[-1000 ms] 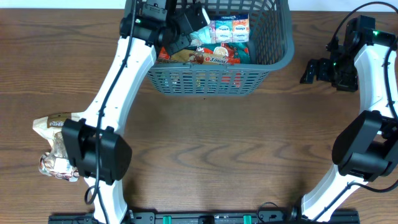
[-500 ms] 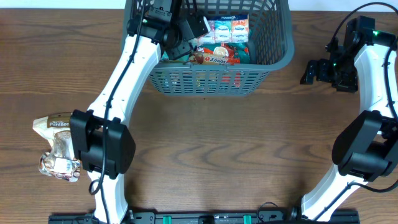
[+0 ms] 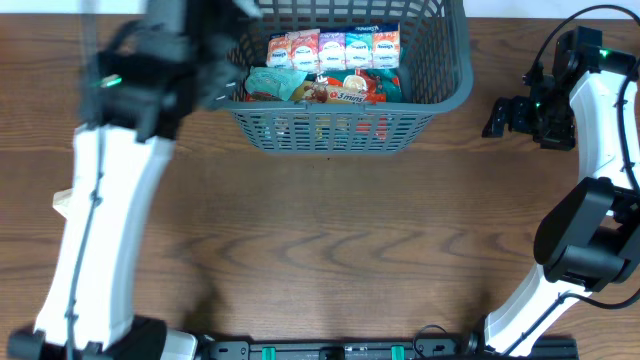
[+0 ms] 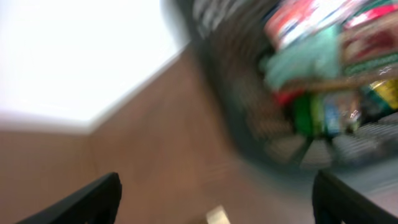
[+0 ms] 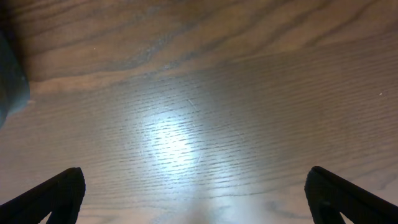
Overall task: Pack container
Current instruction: 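Withdraw the left gripper and move it to the beige Pantree pouch, then grasp the beige Pantree pouch with the left gripper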
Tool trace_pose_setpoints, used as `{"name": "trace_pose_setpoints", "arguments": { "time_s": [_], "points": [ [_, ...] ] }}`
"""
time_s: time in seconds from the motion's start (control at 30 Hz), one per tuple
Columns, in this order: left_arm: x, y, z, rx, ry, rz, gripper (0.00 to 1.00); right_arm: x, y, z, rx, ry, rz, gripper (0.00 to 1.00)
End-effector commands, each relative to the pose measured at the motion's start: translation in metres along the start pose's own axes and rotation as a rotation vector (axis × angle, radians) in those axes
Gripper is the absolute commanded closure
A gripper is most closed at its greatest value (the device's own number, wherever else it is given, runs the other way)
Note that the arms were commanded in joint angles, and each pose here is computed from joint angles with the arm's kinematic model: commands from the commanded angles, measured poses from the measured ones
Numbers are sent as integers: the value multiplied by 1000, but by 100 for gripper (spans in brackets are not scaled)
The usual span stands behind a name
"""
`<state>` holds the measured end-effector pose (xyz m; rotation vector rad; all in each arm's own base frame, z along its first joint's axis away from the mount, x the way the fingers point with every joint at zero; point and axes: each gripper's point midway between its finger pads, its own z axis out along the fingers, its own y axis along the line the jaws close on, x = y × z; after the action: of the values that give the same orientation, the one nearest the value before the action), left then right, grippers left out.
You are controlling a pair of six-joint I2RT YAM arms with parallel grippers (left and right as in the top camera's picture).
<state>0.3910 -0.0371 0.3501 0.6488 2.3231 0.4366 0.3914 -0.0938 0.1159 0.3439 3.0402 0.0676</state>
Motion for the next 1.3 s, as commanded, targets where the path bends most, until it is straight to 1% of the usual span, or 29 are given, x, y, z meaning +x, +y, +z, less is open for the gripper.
{"name": "trace_pose_setpoints", "arguments": {
  "time_s": [0.0, 0.1, 0.13, 0.2, 0.27, 0.33, 0.43, 0.5, 0.57, 0.67, 0.83, 1.03, 1.27],
  "points": [
    [45, 40, -13, -101, 101, -335, 14, 1, 0, -4, -1, -6, -9, 1],
    [88, 67, -28, -159, 188, -468, 14, 0, 0, -4, -1, -8, -9, 1],
    [101, 75, -32, -179, 209, -500, 10, 0, 0, -4, -1, -8, -9, 1],
    [122, 91, -42, -210, 232, -577, 8, 0, 0, -4, -1, -8, -9, 1],
    [145, 100, -49, -212, 254, -649, 6, 1, 0, -4, -1, -7, -8, 1],
    [171, 103, -51, -196, 309, -690, 3, 1, 1, -4, -9, -7, -8, 1],
    [201, 98, -39, -132, 339, -733, 2, 0, 5, -4, -29, -11, -10, 1],
    [225, 92, -26, -103, 380, -740, 0, 0, 6, -4, -35, -11, -10, 1],
    [250, 82, -7, -78, 421, -745, 1, 1, 5, -4, -35, -8, -8, 1],
    [277, 62, 25, -6, 461, -725, 1, 0, 5, -4, -35, -11, -9, 1],
    [319, 30, 75, 49, 529, -712, 1, -1, 6, -4, -34, -14, -10, 1],
    [359, -10, 120, 144, 606, -657, 1, -3, 4, -4, -33, -21, -7, 1],
    [385, -36, 151, 243, 658, -564, 1, -3, 3, -4, -22, -22, -3, 1]
  ]
}}
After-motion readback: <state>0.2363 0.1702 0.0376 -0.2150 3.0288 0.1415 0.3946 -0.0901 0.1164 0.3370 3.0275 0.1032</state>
